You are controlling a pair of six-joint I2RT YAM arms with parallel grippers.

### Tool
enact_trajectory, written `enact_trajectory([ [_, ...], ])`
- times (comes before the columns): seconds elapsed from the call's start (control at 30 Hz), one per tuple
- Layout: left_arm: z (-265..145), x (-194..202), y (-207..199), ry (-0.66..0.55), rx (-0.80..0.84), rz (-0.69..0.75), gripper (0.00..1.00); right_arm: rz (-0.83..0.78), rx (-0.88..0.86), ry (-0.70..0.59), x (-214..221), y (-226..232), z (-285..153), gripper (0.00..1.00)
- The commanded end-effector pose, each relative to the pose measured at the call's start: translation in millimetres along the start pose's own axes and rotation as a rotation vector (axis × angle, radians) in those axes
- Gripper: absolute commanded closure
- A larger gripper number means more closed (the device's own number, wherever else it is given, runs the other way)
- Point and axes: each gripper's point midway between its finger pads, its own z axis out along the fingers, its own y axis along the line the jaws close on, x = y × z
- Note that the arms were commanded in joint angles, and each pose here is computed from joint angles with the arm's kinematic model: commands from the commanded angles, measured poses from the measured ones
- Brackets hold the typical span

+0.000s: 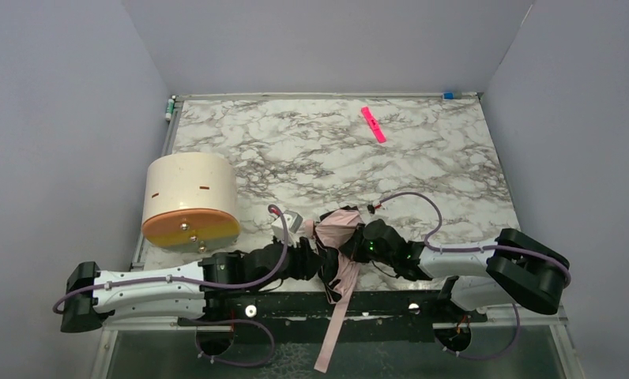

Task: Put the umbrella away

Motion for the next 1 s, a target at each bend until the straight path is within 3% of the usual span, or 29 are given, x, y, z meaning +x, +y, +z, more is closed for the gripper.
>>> enact_trajectory([
  [0.0,12,-44,17,-0.052,-0.178,0.077,0.42,-0.137,0.184,0.07,24,-62,-6,0.91],
  [0.07,24,-66,17,-0.047,-0.161,0.063,0.36,-0.147,0.175,0.071,24,-61,-7,0.91],
  [0.23,40,-133,15,-0.112,-0.111,0.008,0.3,-0.153,0.17,0.084,26,-61,-8,0.91],
  [0.4,66,-161,4,-0.026,-0.088,0.025,0.26,-0.152,0.178,0.086,27,-64,-10,0.91],
  [0.53,88,-150,-2,0.092,-0.005,0.043,0.26,-0.153,0.181,0.085,27,-65,-12,0.91],
  [0.7,107,-125,11,0.228,-0.02,0.033,0.28,-0.152,0.178,0.077,25,-63,-14,0.91],
  [0.97,125,-107,0,0.306,0.08,0.0,0.32,-0.139,0.184,0.076,26,-66,-16,0.91],
])
